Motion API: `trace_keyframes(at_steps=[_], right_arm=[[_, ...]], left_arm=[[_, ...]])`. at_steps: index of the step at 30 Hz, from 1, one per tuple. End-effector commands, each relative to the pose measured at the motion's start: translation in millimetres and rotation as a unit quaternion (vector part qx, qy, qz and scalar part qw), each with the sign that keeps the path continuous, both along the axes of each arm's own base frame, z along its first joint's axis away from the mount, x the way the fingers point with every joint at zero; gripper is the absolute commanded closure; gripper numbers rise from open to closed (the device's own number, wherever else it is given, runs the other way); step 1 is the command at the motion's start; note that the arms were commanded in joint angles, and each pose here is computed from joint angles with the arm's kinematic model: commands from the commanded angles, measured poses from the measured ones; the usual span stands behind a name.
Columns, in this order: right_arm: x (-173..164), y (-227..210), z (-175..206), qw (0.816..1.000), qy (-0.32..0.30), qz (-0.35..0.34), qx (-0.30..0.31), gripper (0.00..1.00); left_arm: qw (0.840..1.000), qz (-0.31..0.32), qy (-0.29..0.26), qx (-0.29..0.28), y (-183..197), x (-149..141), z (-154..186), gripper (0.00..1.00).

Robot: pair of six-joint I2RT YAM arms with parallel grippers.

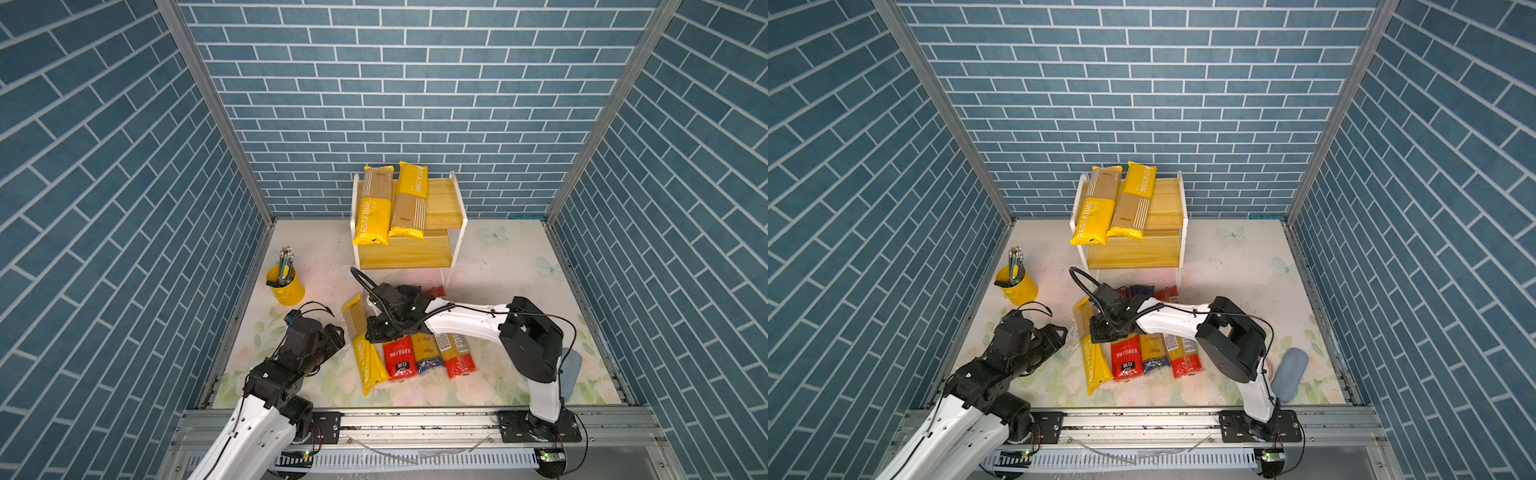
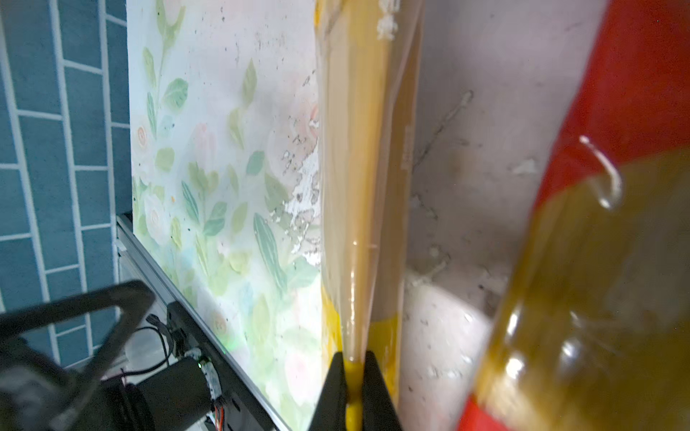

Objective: Arrange pasta packages on shelves
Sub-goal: Pick up the pasta bag from the middle-left of the table, then place the pasta bag on the shelf.

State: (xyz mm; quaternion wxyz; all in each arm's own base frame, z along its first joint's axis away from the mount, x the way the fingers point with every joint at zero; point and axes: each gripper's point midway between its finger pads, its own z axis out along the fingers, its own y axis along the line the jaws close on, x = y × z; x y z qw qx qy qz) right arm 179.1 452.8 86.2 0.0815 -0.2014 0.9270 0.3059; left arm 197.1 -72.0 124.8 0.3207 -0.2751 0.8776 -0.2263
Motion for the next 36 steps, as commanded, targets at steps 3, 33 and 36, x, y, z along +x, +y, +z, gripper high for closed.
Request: trace_keyframes(at_steps=[3,33,36], right_arm=[[-5,-24,55,0.994,-0.095,0.063,-0.004,1.00],[-17,-144,313,0.943,-0.291,0.129,0.098,1.00],[5,-150,333,0.942,-0.301,0.080,0.120,1.00]], left_arm=[[0.999,-0.002,-0.010,0.048,12,0,15,0.28],[0.979,-0.064,-0.191,-0.042,-35,47,86,0.26],[0.976,-0.084,-0.199,-0.034,-42,47,95,0.27]])
